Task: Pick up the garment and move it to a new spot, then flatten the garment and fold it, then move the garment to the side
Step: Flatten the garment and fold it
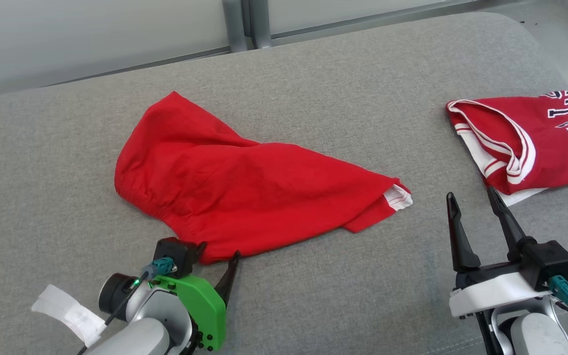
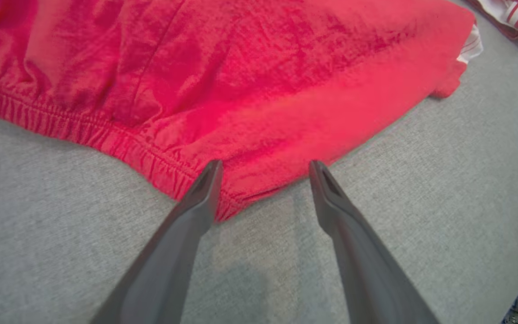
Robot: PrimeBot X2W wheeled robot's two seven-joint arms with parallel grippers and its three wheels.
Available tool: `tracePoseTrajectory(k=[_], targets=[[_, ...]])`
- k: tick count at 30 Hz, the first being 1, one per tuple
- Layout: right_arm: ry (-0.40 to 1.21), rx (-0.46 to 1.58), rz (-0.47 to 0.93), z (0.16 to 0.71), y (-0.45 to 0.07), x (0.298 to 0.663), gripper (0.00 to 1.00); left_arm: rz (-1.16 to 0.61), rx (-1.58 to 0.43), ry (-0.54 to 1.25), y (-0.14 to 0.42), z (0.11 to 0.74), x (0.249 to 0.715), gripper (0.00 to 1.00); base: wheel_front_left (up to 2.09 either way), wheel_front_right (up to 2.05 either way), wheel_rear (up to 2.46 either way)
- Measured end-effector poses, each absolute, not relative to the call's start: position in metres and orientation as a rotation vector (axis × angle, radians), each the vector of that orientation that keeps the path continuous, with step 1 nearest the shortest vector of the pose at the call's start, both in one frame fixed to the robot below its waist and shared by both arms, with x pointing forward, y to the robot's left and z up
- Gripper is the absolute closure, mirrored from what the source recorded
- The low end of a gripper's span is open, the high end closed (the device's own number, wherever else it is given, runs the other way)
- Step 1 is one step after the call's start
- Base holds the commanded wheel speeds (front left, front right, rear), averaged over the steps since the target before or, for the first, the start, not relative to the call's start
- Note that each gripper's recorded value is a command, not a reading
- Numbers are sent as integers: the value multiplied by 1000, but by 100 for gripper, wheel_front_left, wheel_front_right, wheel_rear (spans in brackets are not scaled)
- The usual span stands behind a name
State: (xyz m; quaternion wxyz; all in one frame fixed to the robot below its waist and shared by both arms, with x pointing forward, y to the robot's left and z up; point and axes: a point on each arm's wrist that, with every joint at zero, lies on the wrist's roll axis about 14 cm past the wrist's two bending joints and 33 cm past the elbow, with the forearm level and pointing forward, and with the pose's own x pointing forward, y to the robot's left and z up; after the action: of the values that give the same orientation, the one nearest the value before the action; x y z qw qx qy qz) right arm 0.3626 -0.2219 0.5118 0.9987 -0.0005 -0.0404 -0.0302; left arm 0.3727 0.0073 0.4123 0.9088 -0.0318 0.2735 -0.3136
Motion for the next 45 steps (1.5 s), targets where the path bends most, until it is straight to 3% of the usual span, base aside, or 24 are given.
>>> tracePoseTrajectory(k=[21, 29, 30, 31, 32, 33, 34, 35, 45], targets=[[-56, -5, -73, 505, -226, 360, 0, -526, -106, 598, 30, 393, 378, 0, 0, 0, 0], [-53, -2, -69, 503, -224, 362, 0, -555, -124, 600, 22, 395, 371, 1, 0, 0, 0], [-53, -2, -68, 503, -224, 362, 0, -562, -128, 587, 19, 398, 373, 16, 0, 0, 0], [-52, 0, -67, 503, -224, 362, 0, -572, -133, 574, 15, 402, 375, 46, 0, 0, 0], [-51, 0, -67, 503, -224, 362, 0, -584, -137, 564, 11, 405, 376, 46, 0, 0, 0], [-50, 2, -67, 502, -224, 362, 0, -597, -144, 555, 6, 408, 377, 57, 0, 0, 0], [-50, 5, -68, 502, -224, 362, 0, -605, -150, 545, 3, 412, 379, 93, 0, 0, 0], [-49, 6, -68, 502, -224, 362, 0, -618, -154, 538, -1, 415, 380, 100, 0, 0, 0], [-51, 34, -67, 502, -221, 354, 0, -827, -113, 487, -28, 484, 377, 100, 0, 0, 0]])
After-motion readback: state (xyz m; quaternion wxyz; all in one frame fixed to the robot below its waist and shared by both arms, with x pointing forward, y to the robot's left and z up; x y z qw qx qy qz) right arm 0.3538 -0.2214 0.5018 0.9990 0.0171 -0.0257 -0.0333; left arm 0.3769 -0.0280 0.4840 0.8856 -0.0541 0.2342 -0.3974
